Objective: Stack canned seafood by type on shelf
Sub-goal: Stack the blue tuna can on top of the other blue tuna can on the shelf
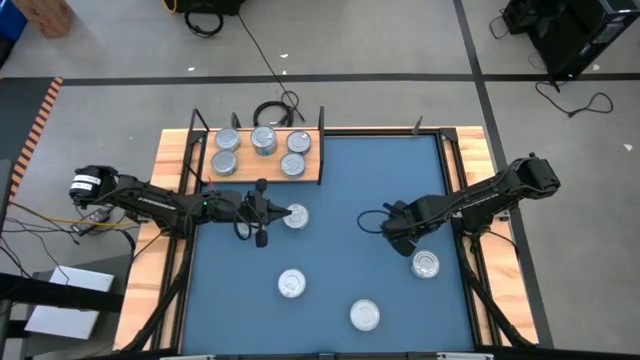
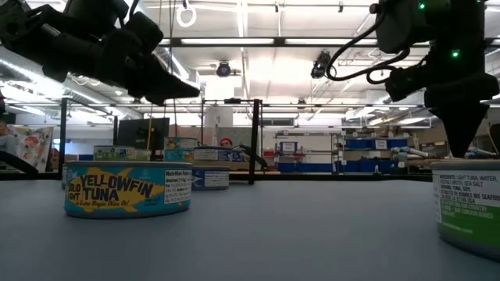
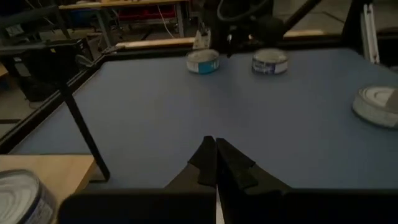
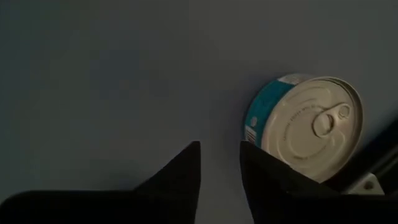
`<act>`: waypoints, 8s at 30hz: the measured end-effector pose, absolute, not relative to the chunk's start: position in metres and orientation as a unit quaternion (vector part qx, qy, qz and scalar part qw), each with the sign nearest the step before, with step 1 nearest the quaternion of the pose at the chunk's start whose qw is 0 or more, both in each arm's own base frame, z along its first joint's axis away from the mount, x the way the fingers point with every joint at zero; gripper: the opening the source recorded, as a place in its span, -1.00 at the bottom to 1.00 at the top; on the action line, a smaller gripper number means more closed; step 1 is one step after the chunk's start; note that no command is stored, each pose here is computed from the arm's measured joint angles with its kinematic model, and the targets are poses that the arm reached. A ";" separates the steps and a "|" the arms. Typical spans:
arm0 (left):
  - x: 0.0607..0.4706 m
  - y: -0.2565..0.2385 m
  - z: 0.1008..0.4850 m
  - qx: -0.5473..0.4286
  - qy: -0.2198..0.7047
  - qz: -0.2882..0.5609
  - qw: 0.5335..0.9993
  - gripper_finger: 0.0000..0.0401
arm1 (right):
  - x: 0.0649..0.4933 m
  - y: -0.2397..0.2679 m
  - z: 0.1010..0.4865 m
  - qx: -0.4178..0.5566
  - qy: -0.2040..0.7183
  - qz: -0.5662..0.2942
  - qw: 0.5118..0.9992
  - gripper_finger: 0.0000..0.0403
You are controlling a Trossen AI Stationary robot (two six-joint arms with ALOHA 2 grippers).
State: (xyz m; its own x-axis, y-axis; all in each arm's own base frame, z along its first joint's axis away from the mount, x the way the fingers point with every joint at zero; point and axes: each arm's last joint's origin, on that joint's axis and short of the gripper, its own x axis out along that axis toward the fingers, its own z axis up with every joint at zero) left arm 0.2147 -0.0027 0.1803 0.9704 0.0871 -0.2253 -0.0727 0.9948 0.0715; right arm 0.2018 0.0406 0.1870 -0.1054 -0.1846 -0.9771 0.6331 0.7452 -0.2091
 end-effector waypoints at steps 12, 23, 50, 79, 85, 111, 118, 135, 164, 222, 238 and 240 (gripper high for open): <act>0.208 0.000 0.186 0.060 0.128 0.069 0.988 -1.00 | 0.206 0.039 0.187 0.143 0.648 -0.325 0.673 -0.35; 0.199 0.011 0.188 0.043 0.147 0.122 0.981 -1.00 | 0.226 0.040 0.187 0.124 0.607 -0.243 0.746 -0.51; 0.207 0.035 0.166 0.035 0.283 0.272 0.919 -1.00 | 0.235 0.040 0.188 0.107 0.583 -0.208 0.778 -0.94; 0.226 0.057 0.209 0.084 0.321 0.269 0.904 -1.00 | 0.249 0.036 0.192 0.056 0.535 -0.175 0.825 -0.96; 0.230 0.069 0.200 0.087 0.334 0.285 0.894 -1.00 | 0.250 0.033 0.193 0.042 0.531 -0.182 0.826 -0.95; 0.263 0.074 0.182 0.108 0.311 0.245 0.912 -1.00 | 0.253 0.030 0.194 0.031 0.523 -0.174 0.834 -0.95; 0.257 0.056 0.168 0.116 0.310 0.247 0.911 -1.00 | 0.262 0.034 0.198 0.031 0.478 -0.162 0.863 -0.96; 0.257 0.008 0.163 0.119 0.260 0.160 0.945 -1.00 | 0.265 0.046 0.195 0.043 0.419 -0.189 0.887 -0.94; 0.256 -0.044 0.166 0.148 0.230 0.001 0.962 -1.00 | 0.178 0.134 0.188 0.189 0.686 -0.169 0.682 -0.96; 0.255 -0.044 0.163 0.127 0.244 0.000 0.961 -1.00 | 0.247 0.085 0.181 0.088 0.448 -0.111 0.883 -0.92; 0.254 -0.046 0.161 0.130 0.253 -0.047 0.957 -1.00 | 0.276 0.055 0.193 0.091 0.460 -0.081 0.880 -0.85; 0.254 -0.046 0.161 0.135 0.255 -0.044 0.956 -1.00 | 0.279 0.055 0.197 0.080 0.481 -0.084 0.869 -0.80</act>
